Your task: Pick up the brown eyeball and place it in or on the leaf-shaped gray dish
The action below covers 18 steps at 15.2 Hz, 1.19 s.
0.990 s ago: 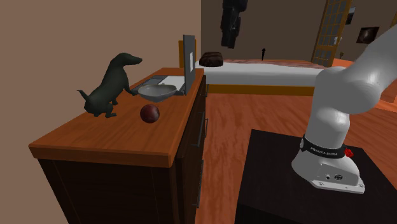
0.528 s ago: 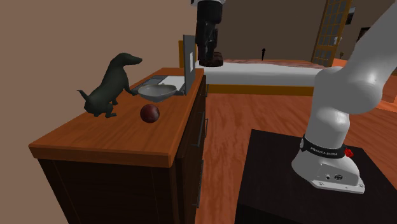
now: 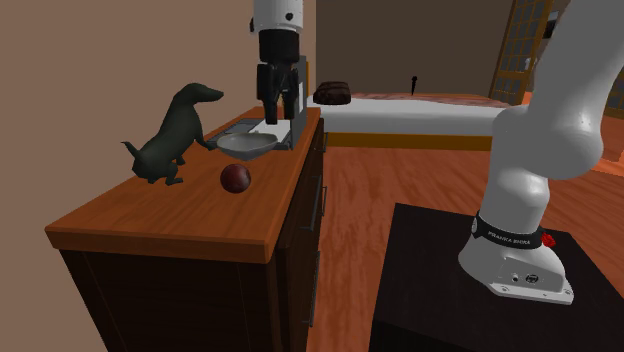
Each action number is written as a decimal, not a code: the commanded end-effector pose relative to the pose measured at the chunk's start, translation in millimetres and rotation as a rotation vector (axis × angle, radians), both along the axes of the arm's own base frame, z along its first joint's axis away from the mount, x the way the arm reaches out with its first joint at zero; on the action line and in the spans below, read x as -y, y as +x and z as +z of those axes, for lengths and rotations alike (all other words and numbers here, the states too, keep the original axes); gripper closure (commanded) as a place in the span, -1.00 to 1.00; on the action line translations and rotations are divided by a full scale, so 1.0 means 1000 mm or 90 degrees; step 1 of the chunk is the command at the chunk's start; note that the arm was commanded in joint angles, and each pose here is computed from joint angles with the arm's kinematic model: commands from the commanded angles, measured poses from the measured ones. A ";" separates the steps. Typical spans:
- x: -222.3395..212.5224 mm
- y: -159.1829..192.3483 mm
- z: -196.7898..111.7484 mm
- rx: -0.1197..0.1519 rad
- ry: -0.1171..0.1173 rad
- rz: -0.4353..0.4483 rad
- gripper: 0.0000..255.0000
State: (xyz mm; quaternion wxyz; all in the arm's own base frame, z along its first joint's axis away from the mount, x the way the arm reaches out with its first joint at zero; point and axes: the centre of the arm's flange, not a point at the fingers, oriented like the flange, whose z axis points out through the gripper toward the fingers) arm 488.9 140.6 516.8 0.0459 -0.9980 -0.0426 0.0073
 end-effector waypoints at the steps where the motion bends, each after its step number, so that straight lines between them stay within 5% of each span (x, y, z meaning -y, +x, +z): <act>1: -0.020 0.016 -0.016 -0.007 -0.002 0.011 -1.00; 8: -0.082 0.072 -0.062 -0.032 -0.009 0.047 -1.00; 18: -0.085 0.069 -0.102 -0.032 -0.009 0.047 -1.00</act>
